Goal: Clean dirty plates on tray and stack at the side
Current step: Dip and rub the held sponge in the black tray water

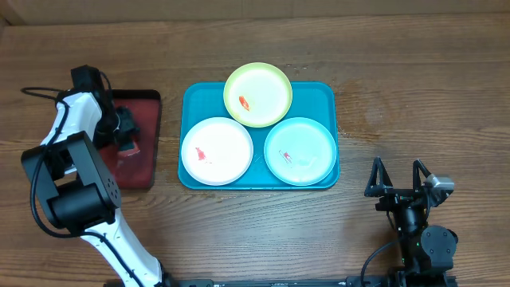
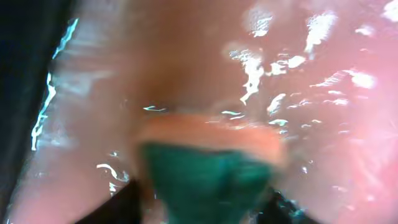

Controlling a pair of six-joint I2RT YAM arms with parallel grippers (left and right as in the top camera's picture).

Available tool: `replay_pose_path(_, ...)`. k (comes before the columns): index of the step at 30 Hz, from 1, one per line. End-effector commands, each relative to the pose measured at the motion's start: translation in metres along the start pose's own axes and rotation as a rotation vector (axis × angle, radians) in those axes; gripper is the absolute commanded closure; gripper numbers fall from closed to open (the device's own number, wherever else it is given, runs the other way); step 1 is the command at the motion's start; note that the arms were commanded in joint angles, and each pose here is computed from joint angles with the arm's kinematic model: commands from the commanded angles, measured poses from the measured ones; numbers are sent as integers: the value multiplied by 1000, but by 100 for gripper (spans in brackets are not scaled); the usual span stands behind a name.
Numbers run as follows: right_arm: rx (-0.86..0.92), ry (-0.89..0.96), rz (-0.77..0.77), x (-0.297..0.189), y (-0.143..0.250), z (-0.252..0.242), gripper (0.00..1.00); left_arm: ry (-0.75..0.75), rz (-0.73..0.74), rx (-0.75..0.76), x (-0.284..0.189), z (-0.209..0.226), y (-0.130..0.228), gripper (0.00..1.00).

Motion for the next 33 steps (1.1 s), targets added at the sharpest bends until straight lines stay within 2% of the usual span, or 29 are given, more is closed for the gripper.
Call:
replay_pose_path(1,-7,2,-6,0,2,-1,0,-46,90,75,28,5,20,72)
replay_pose_path(2,-7,2,-6,0,2,-1,0,-46,87,74,29,5,19,90)
replay_pose_path(3,-7,2,-6,0,2,-1,0,-46,83,74,29,5,18,96)
replay_pose_path(6,-7,2,-6,0,2,-1,0,-45,70,73,29,5,15,96)
replay_pose_path(7,-7,2,-6,0,2,-1,0,-45,67,73,29,5,15,84)
replay_pose_path(8,-7,2,-6,0,2,-1,0,-45,65,72,29,5,14,50)
replay_pose_path(9,-7,2,-6,0,2,-1,0,-45,63,72,29,5,14,0)
replay_pose_path(18,-7,2,-6,0,2,-1,0,-42,12,68,29,4,3,0)
replay_pose_path(19,-7,2,-6,0,2,-1,0,-42,12,68,29,4,3,11)
replay_pose_path(20,-7,2,-6,0,2,-1,0,-42,12,68,29,4,3,28)
replay_pose_path(21,-7,2,-6,0,2,-1,0,-42,12,68,29,4,3,39)
replay_pose_path(24,-7,2,-6,0,2,-1,0,-42,10,68,29,4,3,91)
replay_pose_path(25,-7,2,-6,0,2,-1,0,-42,12,68,29,4,3,96)
replay_pose_path(28,-7,2,-6,0,2,-1,0,-43,33,66,29,4,8,96)
replay_pose_path(29,-7,2,-6,0,2,-1,0,-44,41,67,29,4,9,85)
replay_pose_path(31,-7,2,-6,0,2,-1,0,-44,65,67,29,5,14,20)
replay_pose_path(32,-7,2,-6,0,2,-1,0,-45,83,61,29,5,18,0)
replay_pose_path(33,-7,2,-6,0,2,-1,0,-44,104,55,28,5,22,0)
Point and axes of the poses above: each gripper's point midway between its finger pads, its own x axis out along the fingers, its own z axis along the line the jaws close on, y = z × x, the point moved 4 cm from there along -x, back along the fingers, and after that the axes turned 3 degrees about x, right-handed, at the moved point
